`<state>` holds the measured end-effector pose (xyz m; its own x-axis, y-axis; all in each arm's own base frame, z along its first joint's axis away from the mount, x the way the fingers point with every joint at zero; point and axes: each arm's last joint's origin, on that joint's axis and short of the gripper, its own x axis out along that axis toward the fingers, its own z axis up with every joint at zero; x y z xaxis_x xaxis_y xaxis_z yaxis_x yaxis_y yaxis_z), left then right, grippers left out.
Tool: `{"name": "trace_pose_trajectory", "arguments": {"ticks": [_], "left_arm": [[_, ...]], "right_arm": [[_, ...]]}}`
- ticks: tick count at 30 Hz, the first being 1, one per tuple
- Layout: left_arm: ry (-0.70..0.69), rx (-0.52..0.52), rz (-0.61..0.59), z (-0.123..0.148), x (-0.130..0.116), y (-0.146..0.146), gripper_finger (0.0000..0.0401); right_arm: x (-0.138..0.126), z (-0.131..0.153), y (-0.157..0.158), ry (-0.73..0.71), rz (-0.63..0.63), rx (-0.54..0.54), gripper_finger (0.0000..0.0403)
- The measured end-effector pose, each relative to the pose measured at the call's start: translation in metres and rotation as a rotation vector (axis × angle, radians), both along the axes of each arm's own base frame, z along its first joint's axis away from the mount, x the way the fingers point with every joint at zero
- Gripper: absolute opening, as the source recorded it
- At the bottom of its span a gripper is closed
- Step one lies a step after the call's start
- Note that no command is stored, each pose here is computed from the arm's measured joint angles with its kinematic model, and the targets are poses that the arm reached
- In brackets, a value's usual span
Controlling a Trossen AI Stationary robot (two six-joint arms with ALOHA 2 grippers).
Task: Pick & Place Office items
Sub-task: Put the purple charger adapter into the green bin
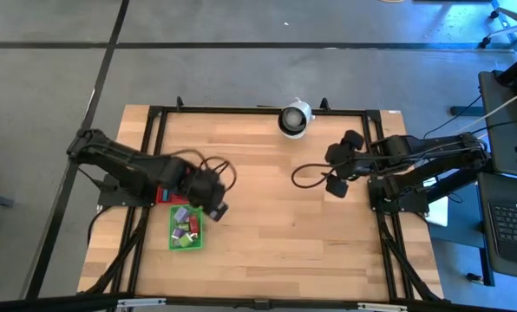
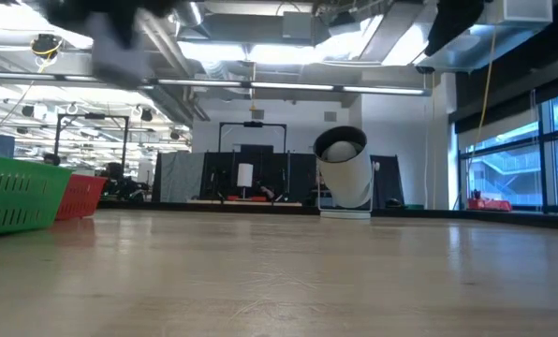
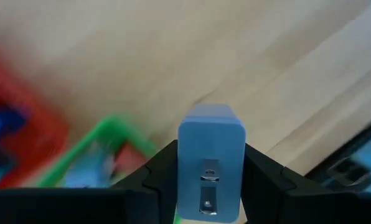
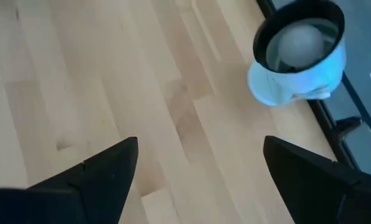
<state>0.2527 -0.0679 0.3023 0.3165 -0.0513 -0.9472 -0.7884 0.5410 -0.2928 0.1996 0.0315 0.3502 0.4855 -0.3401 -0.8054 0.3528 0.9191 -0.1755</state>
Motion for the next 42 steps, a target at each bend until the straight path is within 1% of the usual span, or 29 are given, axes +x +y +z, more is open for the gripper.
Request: {"name": "trace_pose_trajectory", "arguments": {"ticks": [3,8,13,16,22,26,30,32,34,36,38,42], "left_arm": [[0.092,-0.011,0.045,-0.008,-0.013,-0.019,0.0129],[0.173,-0.021,0.126,-0.032,-0.029,-0.042,0.0129],[0.266,-0.02,0.228,-0.054,-0.044,-0.051,0.0129],[0.29,-0.017,0.247,-0.06,-0.049,-0.055,0.0129],[0.306,0.033,0.286,-0.072,-0.056,-0.055,0.0131],[0.308,0.036,0.278,-0.073,-0.056,-0.055,0.0144],[0.31,0.041,0.237,-0.073,-0.056,-0.055,0.0172],[0.321,0.028,0.197,-0.071,-0.055,-0.054,0.0184],[0.335,-0.012,0.133,-0.068,-0.052,-0.054,0.0193],[0.35,-0.057,0.091,-0.064,-0.05,-0.054,0.0197],[0.346,-0.082,0.082,-0.06,-0.047,-0.053,0.0196],[0.302,-0.073,0.084,-0.051,-0.043,-0.053,0.0188]], "right_arm": [[-0.001,0.0,0.0,0.001,-0.013,0.004,0.0347],[-0.001,0.0,-0.001,0.001,-0.01,-0.026,0.0347],[-0.001,0.001,-0.002,0.0,-0.011,-0.06,0.0347],[-0.001,0.001,-0.002,0.0,-0.011,-0.061,0.0347],[-0.001,0.001,-0.002,-0.003,-0.017,-0.055,0.0347],[-0.001,0.001,-0.002,-0.013,-0.038,-0.042,0.0347],[-0.001,0.001,-0.002,-0.016,-0.045,-0.037,0.0347],[-0.001,0.001,-0.002,-0.021,-0.055,-0.031,0.0347],[-0.001,0.001,-0.002,-0.022,-0.057,-0.03,0.0347],[-0.001,0.001,-0.002,-0.021,-0.055,-0.031,0.0347],[-0.001,0.001,-0.002,-0.021,-0.055,-0.031,0.0347],[-0.001,0.001,-0.002,-0.021,-0.057,-0.04,0.0347]]}}
